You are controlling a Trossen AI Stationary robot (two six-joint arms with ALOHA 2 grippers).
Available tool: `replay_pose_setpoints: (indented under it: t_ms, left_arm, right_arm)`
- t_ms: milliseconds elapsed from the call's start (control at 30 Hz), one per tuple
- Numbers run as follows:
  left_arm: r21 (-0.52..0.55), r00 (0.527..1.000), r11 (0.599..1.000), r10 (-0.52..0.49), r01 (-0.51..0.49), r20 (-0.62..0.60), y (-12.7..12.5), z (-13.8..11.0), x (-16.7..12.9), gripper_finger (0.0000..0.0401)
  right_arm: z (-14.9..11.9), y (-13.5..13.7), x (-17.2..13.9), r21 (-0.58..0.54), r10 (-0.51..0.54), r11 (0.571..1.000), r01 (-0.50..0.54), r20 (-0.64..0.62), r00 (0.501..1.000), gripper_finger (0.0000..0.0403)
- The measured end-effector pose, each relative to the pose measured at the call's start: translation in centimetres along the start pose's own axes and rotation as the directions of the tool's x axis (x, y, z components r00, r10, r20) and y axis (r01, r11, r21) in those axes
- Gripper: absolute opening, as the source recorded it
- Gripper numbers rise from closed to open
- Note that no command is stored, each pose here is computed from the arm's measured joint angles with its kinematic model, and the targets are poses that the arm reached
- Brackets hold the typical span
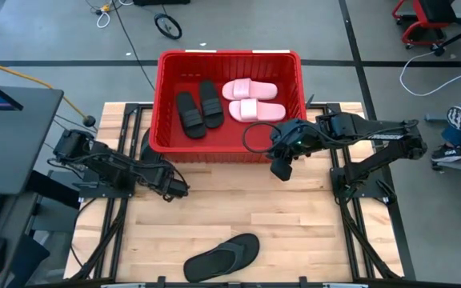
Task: Pick and place slides into bin
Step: Put the top black slipper in the red bin
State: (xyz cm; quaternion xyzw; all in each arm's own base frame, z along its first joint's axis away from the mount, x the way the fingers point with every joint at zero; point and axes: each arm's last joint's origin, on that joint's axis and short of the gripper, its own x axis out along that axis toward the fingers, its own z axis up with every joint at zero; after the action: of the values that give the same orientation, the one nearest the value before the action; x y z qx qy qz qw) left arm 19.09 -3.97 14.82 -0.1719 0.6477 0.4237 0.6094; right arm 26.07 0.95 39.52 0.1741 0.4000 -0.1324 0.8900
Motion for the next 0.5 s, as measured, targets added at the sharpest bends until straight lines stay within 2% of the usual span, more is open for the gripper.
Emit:
replay_pose_setpoints:
  t_ms: [333,500]
  left_arm:
    - [0.004,1.0,1.0,0.003,-0.003,-0.017,0.07,-0.06,0.02,0.0165]
    - [-0.037,0.999,0.999,-0.001,-0.001,-0.041,0.17,-0.42,0.64,0.0163]
  right_arm:
    - [0.01,0.0,-0.01,0.0,0.0,1.0,0.0,0.0,1.0,0.0085]
    - [0.0,0.0,-0.01,0.0,0.0,1.0,0.0,0.0,1.0,0.0085]
